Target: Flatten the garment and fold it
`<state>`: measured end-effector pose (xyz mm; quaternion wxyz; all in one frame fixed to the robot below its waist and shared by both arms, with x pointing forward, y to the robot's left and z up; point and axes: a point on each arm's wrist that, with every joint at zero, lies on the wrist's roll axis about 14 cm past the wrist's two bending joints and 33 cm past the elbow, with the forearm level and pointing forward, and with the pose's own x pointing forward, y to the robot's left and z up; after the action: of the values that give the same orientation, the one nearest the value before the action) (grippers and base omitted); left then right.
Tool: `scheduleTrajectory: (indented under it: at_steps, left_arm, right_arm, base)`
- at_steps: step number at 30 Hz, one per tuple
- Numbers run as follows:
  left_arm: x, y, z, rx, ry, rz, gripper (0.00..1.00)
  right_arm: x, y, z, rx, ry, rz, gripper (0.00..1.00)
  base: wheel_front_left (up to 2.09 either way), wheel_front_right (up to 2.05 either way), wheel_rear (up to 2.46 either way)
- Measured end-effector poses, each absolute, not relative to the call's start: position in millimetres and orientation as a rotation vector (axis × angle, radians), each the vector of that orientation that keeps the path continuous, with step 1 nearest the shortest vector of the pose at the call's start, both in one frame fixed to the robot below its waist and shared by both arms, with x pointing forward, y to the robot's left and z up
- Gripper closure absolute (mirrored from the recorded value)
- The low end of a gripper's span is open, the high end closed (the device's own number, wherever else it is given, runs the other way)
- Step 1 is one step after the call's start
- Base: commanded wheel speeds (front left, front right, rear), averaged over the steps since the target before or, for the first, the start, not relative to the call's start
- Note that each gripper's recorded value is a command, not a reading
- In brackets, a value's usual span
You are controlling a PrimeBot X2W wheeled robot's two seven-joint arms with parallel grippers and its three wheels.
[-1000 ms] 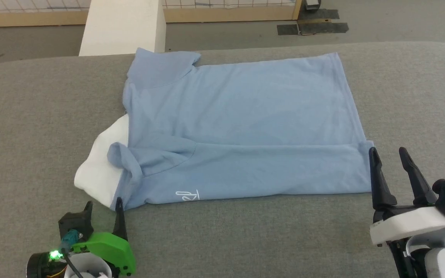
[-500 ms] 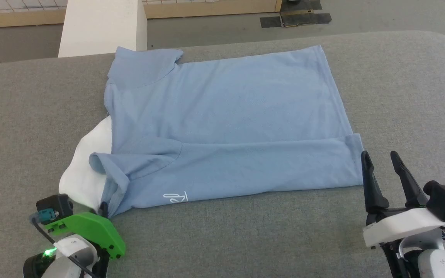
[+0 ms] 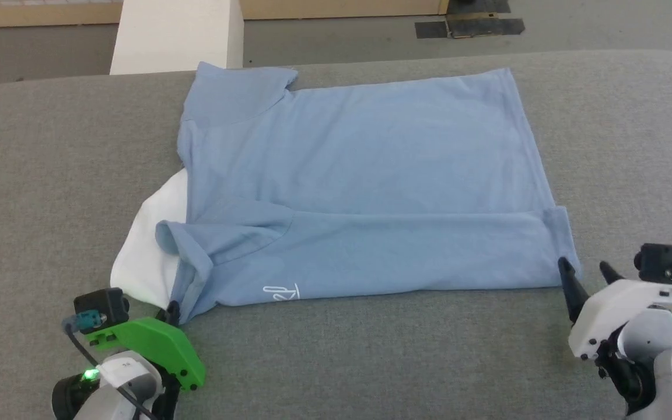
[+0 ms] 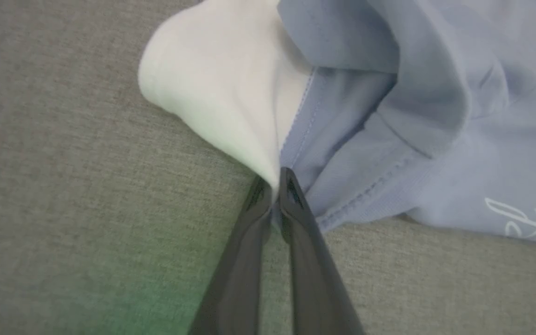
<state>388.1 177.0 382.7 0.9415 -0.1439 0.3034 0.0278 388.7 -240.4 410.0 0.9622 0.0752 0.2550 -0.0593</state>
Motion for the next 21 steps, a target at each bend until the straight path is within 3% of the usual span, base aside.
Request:
scheduleTrajectory:
  at_steps: [7, 8, 9, 10, 12, 15, 21]
  left_arm:
    - [387, 177, 382, -0.297, 0.606, 0.056, 1.00]
    - [386, 178, 382, -0.296, 0.603, 0.058, 1.00]
    - [386, 178, 382, -0.296, 0.601, 0.057, 1.00]
    - [387, 178, 382, -0.294, 0.596, 0.058, 1.00]
    - [387, 180, 382, -0.286, 0.584, 0.061, 1.00]
    - [389, 183, 387, -0.264, 0.540, 0.063, 1.00]
    - [393, 189, 407, -0.235, 0.430, 0.071, 1.00]
  right_arm:
    - [382, -234, 374, 0.114, 0.875, -0.102, 0.00]
    - [383, -234, 373, 0.118, 0.906, -0.101, 0.24]
    - [384, -234, 373, 0.118, 0.929, -0.100, 0.59]
    - [384, -234, 373, 0.117, 0.954, -0.101, 0.84]
    - [385, -233, 374, 0.110, 0.989, -0.098, 1.00]
    - [395, -228, 385, 0.104, 0.947, -0.081, 1.00]
    - [414, -231, 430, 0.135, 0.682, -0.080, 1.00]
  base:
    - [0.00, 0.00, 0.00]
    - [0.00, 0.00, 0.00]
    - [0.00, 0.00, 0.00]
    - [0.00, 0.00, 0.00]
    - [0.00, 0.00, 0.00]
    - [0.00, 0.00, 0.00]
    - [0.00, 0.00, 0.00]
